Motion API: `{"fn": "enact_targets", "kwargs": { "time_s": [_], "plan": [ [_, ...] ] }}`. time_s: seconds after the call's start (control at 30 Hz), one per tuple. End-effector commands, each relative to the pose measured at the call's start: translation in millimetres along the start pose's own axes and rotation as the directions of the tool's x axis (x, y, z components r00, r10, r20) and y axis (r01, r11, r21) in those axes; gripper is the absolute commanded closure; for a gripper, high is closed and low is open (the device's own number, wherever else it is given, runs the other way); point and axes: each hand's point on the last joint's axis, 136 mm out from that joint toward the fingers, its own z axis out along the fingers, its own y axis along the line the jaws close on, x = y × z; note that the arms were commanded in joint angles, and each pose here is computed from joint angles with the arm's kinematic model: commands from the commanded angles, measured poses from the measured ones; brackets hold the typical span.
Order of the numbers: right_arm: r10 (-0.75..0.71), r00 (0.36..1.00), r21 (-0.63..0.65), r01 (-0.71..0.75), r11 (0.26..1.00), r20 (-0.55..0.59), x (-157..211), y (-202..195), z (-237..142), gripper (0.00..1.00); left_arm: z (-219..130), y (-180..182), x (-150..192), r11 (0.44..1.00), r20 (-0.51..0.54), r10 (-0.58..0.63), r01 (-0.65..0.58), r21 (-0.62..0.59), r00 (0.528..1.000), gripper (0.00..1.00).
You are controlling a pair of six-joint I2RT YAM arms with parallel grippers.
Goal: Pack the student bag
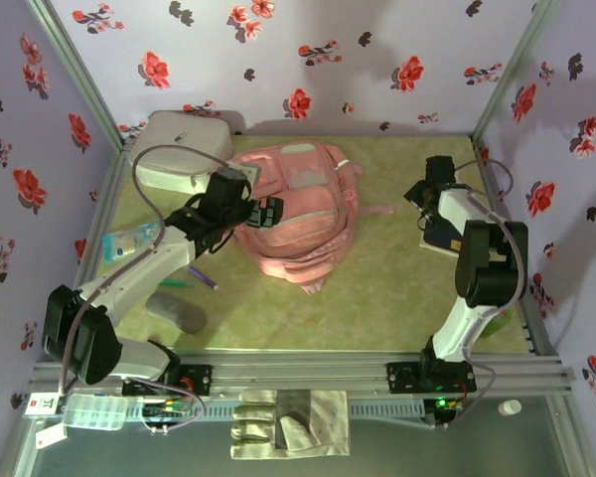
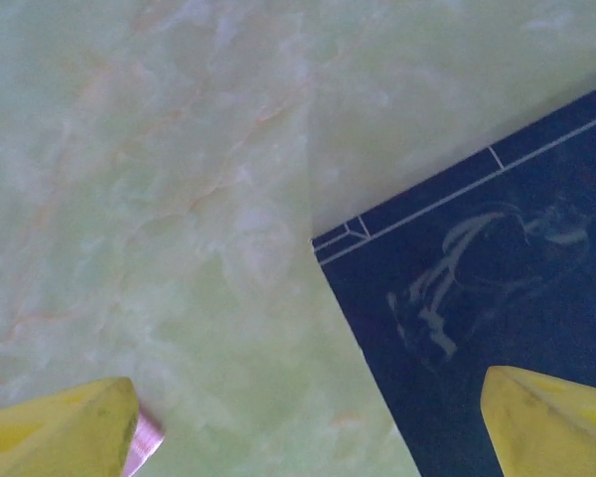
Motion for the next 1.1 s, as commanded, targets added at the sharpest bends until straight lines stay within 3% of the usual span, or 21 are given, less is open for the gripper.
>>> {"fn": "enact_targets", "kwargs": {
  "time_s": [0.0,0.17,0.43,0.73,1.07],
  "plan": [
    [-0.044,0.997,0.013,0.045,0.999,-0.063,1,0,10,0.10,-5,5,3,1.000,-0.008,-0.006,0.006,-0.010,1.000,0.00],
    [-0.065,0.992,0.038,0.070,0.997,-0.109,6,-3,28,0.10,-5,5,4,1.000,-0.019,0.010,-0.010,-0.011,1.000,0.00],
    [-0.054,0.957,-0.038,0.045,0.998,-0.285,58,-3,42,0.20,5,0,3,1.000,-0.044,0.007,-0.007,0.002,0.999,0.00],
    [-0.117,0.905,-0.218,0.027,0.976,-0.410,135,12,-7,0.21,25,-14,-1,0.999,-0.077,0.005,-0.001,0.048,0.997,0.00],
    [-0.086,0.884,-0.180,0.002,0.984,-0.460,228,-30,-60,0.21,48,-44,1,0.992,-0.117,0.020,-0.006,0.122,0.993,0.00]
  ]
}}
